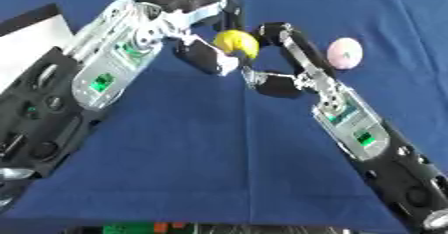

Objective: Pick up the objects with one hand, pass them to the other hand, and then place them into the box on the other side of the table.

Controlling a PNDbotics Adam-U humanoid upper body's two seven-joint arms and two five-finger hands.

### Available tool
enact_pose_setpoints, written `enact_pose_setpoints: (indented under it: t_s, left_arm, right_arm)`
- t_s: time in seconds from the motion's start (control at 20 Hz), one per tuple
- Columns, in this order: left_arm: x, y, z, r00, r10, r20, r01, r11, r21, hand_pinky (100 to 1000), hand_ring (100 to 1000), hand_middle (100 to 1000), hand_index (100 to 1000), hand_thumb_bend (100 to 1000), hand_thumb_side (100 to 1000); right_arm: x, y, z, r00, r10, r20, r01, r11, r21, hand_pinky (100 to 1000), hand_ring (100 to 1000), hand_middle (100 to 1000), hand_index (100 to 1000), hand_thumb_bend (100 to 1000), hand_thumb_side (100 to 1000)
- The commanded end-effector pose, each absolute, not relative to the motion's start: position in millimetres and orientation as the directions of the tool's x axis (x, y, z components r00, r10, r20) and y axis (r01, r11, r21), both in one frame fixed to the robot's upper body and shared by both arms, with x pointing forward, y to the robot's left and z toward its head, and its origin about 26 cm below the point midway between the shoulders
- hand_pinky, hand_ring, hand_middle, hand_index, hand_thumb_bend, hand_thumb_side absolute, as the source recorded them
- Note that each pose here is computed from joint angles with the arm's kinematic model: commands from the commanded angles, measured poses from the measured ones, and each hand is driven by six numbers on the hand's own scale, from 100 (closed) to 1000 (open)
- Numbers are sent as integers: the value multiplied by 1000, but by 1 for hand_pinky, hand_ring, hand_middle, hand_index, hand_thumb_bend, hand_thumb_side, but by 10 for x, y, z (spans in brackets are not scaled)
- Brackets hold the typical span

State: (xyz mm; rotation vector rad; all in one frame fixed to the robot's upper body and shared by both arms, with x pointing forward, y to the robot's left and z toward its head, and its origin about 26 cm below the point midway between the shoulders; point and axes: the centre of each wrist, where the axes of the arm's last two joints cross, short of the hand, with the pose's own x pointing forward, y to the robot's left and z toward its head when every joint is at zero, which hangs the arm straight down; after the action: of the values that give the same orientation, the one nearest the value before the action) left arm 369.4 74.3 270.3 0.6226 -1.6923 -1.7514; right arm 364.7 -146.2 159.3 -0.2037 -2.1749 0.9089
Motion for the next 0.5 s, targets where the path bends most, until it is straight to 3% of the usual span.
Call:
enact_pose_setpoints:
  t_s: [0.05,0.5]
  left_arm:
    - [3688,726,2776,-700,-712,55,72,6,997,697,656,629,729,225,273]
    - [3735,724,2728,-687,-726,6,74,-61,995,705,679,660,758,284,193]
  right_arm:
    - [3644,-1478,1681,-719,400,568,-120,733,-669,721,593,506,468,100,155]
    - [3639,-1476,1694,-723,392,568,-126,734,-667,720,594,507,468,100,154]
